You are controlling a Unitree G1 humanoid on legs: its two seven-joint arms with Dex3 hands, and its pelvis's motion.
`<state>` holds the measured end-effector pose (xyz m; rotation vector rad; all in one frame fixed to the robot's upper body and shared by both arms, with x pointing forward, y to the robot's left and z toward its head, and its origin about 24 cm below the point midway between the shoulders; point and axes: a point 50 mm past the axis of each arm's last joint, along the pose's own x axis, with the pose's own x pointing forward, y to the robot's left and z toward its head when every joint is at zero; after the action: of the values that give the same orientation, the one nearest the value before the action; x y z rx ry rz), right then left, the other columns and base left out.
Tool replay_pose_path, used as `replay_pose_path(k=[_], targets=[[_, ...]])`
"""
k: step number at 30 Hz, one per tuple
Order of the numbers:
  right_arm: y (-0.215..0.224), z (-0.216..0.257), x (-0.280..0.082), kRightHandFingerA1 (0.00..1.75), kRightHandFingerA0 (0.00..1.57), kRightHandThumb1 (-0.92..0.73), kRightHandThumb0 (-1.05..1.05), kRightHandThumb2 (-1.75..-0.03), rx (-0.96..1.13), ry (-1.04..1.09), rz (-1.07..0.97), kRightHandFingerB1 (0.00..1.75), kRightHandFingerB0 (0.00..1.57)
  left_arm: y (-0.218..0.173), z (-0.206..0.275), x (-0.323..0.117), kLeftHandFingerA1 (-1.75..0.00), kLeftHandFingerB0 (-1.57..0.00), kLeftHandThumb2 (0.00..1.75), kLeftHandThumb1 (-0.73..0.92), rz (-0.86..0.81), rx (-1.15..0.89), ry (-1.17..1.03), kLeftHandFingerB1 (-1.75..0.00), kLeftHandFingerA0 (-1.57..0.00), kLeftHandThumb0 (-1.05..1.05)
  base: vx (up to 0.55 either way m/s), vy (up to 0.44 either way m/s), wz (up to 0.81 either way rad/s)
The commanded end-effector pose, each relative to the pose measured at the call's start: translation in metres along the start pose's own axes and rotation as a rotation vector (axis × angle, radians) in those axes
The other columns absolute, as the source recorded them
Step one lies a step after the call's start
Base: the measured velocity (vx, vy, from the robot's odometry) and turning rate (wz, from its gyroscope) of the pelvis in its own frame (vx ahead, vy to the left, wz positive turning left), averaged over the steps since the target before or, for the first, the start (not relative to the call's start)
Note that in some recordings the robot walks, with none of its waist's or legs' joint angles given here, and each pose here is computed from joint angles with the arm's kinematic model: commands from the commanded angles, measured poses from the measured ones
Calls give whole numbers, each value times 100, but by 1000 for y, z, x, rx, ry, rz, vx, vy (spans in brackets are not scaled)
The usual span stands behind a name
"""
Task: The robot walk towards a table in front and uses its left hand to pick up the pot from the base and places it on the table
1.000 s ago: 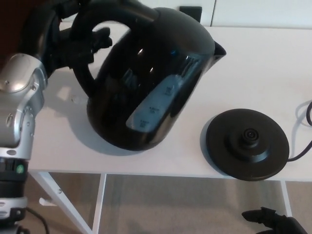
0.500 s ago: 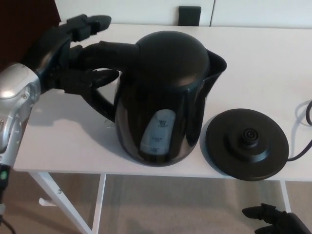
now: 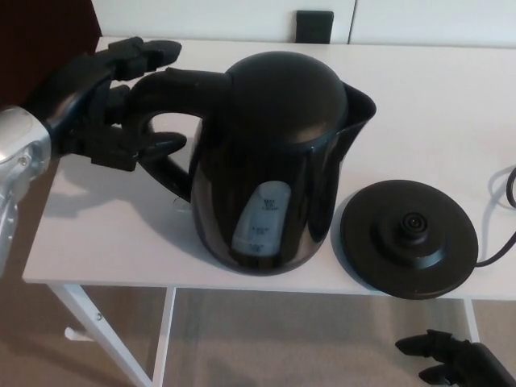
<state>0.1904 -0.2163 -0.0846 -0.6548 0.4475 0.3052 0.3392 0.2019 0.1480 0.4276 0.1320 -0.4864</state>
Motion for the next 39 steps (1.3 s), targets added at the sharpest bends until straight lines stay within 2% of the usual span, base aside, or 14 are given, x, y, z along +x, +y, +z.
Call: replay_pose_path(k=[1, 2, 3, 4, 9, 17, 18, 19, 24, 27, 33, 34, 36, 39], targets=[[2, -5, -5, 50, 53, -61, -7, -57, -17, 17, 10, 48, 50, 5, 0, -6, -20, 0, 70, 35, -124, 142, 50, -8, 0, -55, 0, 0, 0], [3, -6, -5, 50, 53, -61, -7, -57, -14, 18, 11, 47, 50, 7, 1, -7, -10, 0, 77, 42, -144, 174, 63, 0, 0, -70, 0, 0, 0], [2, -6, -6, 50, 53, -61, -6, -57, -11, 19, 9, 47, 50, 7, 3, -7, -1, 0, 55, 48, -154, 199, 61, 0, 0, -75, 0, 0, 0], [2, -6, -6, 50, 54, -61, -7, -57, -11, 19, 8, 47, 51, 9, 5, -7, 0, 0, 58, 51, -165, 187, 43, 0, 0, -90, 0, 0, 0], [2, -5, -5, 51, 54, -60, -8, -58, -25, 21, 15, 47, 52, 14, 12, -11, 0, 0, 64, 53, -191, 110, -29, 0, 0, -104, 0, 0, 0], [1, -3, -3, 51, 54, -60, -8, -57, -30, 27, 21, 47, 52, 23, 33, -29, 0, 0, 58, 53, -110, 79, -143, 0, 0, -95, 0, 0, 0], [0, -3, -3, 49, 54, -60, -6, -57, -33, 27, 19, 46, 53, 25, 36, -32, 0, 0, 83, 44, -104, 53, -160, 0, 0, -87, 0, 0, 0], [0, -3, -2, 49, 53, -59, -7, -57, -36, 28, 18, 46, 53, 28, 38, -36, 0, 0, 56, 50, -93, 41, -176, 0, 0, -90, 0, 0, 0], [3, -4, -2, 48, 53, -60, -8, -57, -37, 35, 32, 46, 53, 42, 39, -56, 0, 0, 56, 50, -45, -2, -225, 0, 0, -87, 0, 0, 0], [10, -5, -4, 49, 53, -60, -7, -57, -22, 43, 46, 46, 52, 66, 22, -80, 0, 0, 61, 50, 35, -52, -204, 0, 0, -95, 0, 0, 0], [17, -20, -17, 48, 53, -61, -7, -57, -23, 88, 71, 46, 51, 79, -38, -125, 0, 0, 56, 55, 174, -205, -185, 0, 0, -85, 0, 0, 0], [16, -23, -19, 49, 54, -61, -7, -57, -8, 99, 59, 45, 51, 74, -71, -145, -3, 0, 92, 57, 267, -243, -157, 0, 0, -90, 0, 0, 0], [13, -26, -20, 48, 54, -59, -6, -56, 9, 98, 28, 46, 50, 61, -102, -162, -12, 0, 100, 71, 353, -315, -90, -6, 0, -83, 0, 0, 0], [9, -30, -20, 46, 50, -61, -12, -57, 48, 120, 0, 45, 48, 44, -142, -180, -16, 0, 105, 78, 438, -454, -11, -7, 0, -83, 0, 0, 0]])
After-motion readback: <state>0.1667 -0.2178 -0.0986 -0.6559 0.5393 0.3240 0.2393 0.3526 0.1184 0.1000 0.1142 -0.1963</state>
